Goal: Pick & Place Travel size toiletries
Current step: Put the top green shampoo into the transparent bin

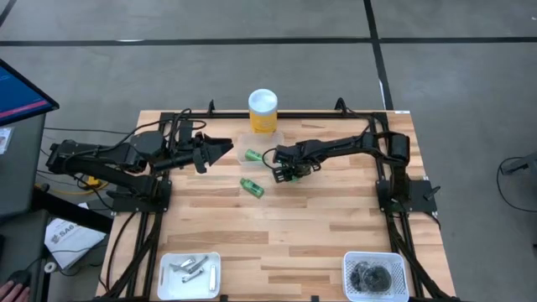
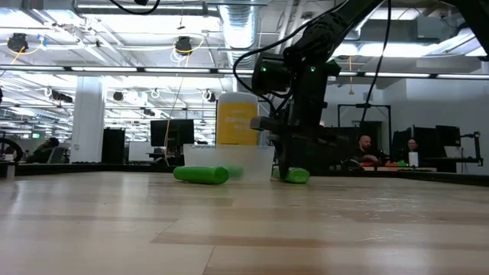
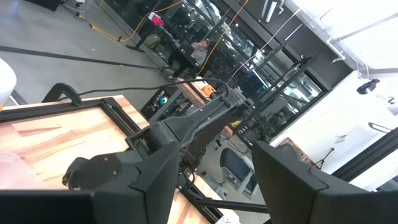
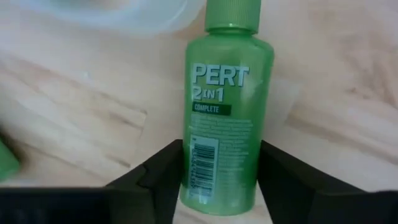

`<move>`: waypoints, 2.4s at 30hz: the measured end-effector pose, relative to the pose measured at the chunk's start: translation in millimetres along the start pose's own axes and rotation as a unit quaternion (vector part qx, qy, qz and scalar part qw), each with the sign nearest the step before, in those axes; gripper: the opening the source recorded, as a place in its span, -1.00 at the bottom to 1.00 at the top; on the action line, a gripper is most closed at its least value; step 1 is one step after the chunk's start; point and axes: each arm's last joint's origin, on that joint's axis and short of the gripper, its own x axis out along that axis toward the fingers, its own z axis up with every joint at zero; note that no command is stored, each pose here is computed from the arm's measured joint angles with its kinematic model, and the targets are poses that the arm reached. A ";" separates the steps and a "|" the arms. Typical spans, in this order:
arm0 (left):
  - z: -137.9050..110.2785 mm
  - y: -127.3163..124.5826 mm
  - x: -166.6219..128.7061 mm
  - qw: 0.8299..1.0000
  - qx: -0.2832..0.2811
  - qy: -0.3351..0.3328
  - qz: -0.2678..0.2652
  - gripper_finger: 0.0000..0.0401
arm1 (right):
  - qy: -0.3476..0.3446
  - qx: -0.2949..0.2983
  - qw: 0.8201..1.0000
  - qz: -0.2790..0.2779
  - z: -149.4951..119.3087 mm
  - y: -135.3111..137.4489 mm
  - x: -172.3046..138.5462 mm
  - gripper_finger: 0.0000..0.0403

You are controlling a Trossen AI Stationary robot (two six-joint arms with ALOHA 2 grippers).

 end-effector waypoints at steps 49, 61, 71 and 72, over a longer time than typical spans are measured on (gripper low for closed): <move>-0.6 12.2 60.1 0.982 0.123 -0.001 -0.144 0.58 | -0.330 -0.165 0.808 0.459 -87.4 44.4 -241.2 -0.24; -2.4 24.3 85.9 0.966 0.073 0.032 -0.244 0.59 | -0.334 -0.181 0.806 0.454 -89.3 45.6 -240.2 -0.23; -9.2 28.1 98.4 0.965 0.073 0.015 -0.250 0.57 | -0.327 -0.188 0.804 0.460 -89.9 45.8 -240.2 -0.22; -9.4 28.2 98.5 0.965 0.073 0.016 -0.250 0.57 | -0.325 -0.189 0.804 0.461 -90.0 45.9 -240.2 -0.23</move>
